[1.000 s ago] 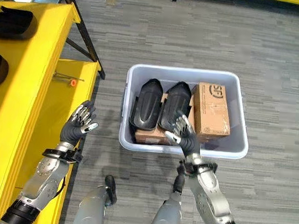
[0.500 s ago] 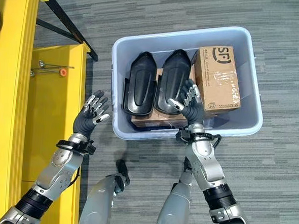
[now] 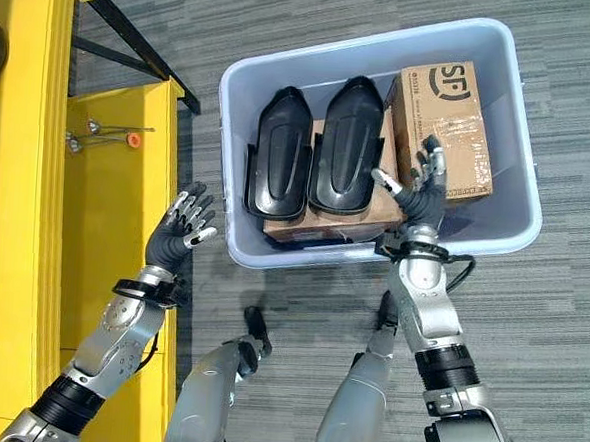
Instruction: Move parts from the plastic box to the shelf.
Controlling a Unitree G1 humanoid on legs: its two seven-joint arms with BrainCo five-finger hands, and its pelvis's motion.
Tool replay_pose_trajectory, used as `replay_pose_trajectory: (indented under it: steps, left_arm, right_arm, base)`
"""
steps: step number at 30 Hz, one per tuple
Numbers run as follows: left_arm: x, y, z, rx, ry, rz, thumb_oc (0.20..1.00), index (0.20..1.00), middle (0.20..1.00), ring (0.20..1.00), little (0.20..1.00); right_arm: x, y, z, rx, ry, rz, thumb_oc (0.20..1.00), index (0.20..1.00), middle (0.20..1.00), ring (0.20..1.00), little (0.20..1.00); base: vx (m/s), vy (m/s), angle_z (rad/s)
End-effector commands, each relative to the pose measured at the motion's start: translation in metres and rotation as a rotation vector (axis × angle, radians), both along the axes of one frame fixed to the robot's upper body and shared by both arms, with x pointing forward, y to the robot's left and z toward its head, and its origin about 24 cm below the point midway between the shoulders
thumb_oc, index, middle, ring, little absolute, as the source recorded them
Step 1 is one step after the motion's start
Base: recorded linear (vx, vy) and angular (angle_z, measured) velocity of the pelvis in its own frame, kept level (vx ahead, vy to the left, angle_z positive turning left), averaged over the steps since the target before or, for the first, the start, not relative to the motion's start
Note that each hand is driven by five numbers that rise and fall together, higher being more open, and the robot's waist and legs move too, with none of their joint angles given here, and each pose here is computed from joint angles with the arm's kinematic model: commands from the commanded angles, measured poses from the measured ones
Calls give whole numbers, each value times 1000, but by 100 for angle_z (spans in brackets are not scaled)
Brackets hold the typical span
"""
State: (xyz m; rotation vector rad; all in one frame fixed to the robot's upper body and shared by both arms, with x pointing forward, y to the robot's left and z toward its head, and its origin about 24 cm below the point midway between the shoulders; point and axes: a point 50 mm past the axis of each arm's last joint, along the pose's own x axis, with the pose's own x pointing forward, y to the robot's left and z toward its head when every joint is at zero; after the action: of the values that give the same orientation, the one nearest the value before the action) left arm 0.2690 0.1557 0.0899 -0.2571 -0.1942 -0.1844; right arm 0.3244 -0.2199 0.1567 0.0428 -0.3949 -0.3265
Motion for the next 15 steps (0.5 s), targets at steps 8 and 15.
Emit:
replay_pose_trajectory:
  steps: [8,15]
  left_arm:
    - [-9,0,19,-26,-107,-27,1000,1000,1000,1000,1000]
    - [-6,-3,22,-31,-117,-31,1000,1000,1000,1000,1000]
  right_arm:
    - [18,4,8,26,-15,-16,1000,1000,1000,1000,1000]
    - [23,13,12,-2,-11,11,1000,1000,1000,1000,1000]
  base:
    - [2,-4,0]
    - [0,0,0]
